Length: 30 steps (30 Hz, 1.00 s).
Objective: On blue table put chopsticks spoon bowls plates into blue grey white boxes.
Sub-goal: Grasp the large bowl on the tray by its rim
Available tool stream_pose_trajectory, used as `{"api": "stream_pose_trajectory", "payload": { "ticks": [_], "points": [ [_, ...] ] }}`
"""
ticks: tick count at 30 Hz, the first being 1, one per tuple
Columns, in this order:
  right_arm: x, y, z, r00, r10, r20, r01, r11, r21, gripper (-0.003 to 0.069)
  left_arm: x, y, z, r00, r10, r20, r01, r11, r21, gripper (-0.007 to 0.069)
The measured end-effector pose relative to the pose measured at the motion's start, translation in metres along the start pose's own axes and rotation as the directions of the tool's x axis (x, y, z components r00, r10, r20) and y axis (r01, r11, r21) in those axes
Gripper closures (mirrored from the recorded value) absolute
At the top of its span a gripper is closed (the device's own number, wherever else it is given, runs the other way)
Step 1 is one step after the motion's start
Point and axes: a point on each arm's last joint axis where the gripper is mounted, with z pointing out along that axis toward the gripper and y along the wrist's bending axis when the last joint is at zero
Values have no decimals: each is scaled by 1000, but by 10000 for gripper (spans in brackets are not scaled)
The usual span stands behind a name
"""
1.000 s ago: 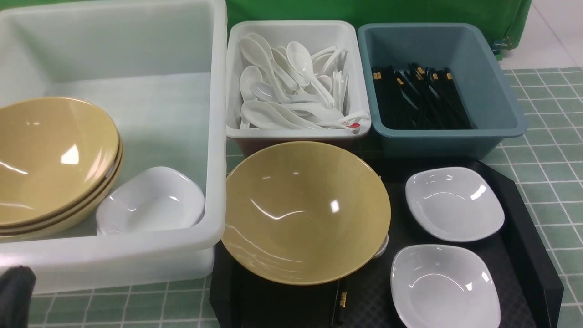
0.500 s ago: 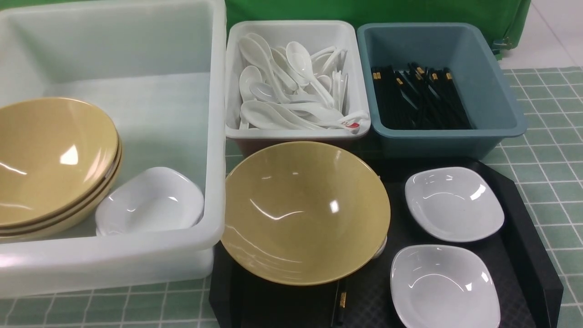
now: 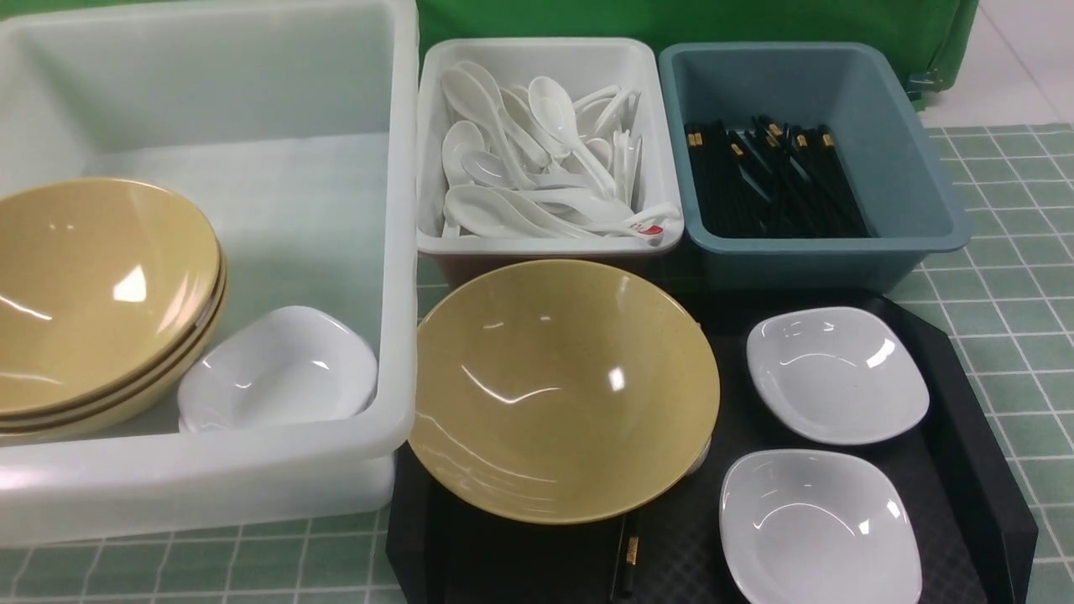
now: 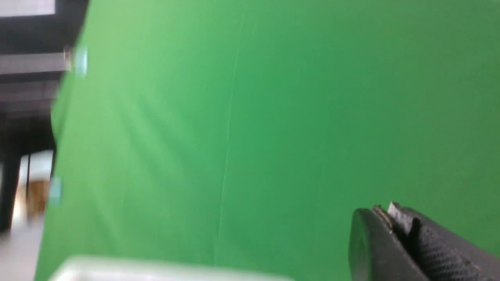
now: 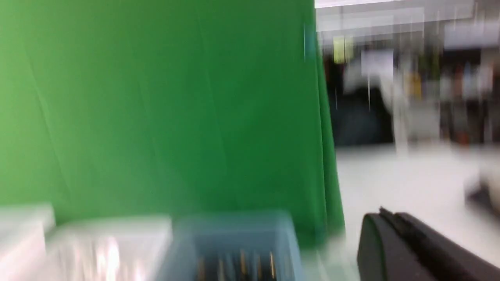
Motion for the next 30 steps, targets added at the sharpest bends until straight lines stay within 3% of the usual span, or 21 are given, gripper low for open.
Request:
{"api": "stream_pose_trajectory", "payload": {
  "ticks": [2,5,9,10,11,12,13,14,18,21,30],
  "points": [
    [15,-2,12,984,1,-179,3,1000,20,622,13,0,22,981,-20,-191,16,1000,-22,621],
    [38,-1,21,900,-43,-435,43,999,-11,622,26,-10,45,879,13,-476,-13,1000,5,621],
    [67,14,29,725,-216,-654,67,967,-245,622,48,-47,74,618,195,-761,-44,976,215,621],
    [69,15,29,714,-227,-663,66,964,-259,622,48,-48,77,616,199,-763,-43,975,220,621],
    [79,20,30,665,-310,-680,70,932,-356,622,56,-66,87,542,265,-798,-14,952,306,621],
    [82,21,32,652,-326,-685,65,924,-377,622,59,-72,89,520,281,-806,-4,945,327,621],
    [94,25,34,625,-366,-689,48,899,-434,622,70,-95,103,458,350,-817,35,911,410,621],
    [96,25,34,624,-369,-689,47,898,-438,622,71,-99,103,448,365,-816,42,903,427,621],
    [116,27,46,673,-330,-662,32,907,-420,622,111,-161,127,315,566,-762,56,790,611,621],
    [118,28,47,677,-318,-664,14,908,-420,622,144,-189,142,230,640,-733,14,751,660,621],
    [118,30,46,677,-299,-672,-16,907,-421,622,252,-227,168,15,670,-742,8,742,670,621]
  ]
}}
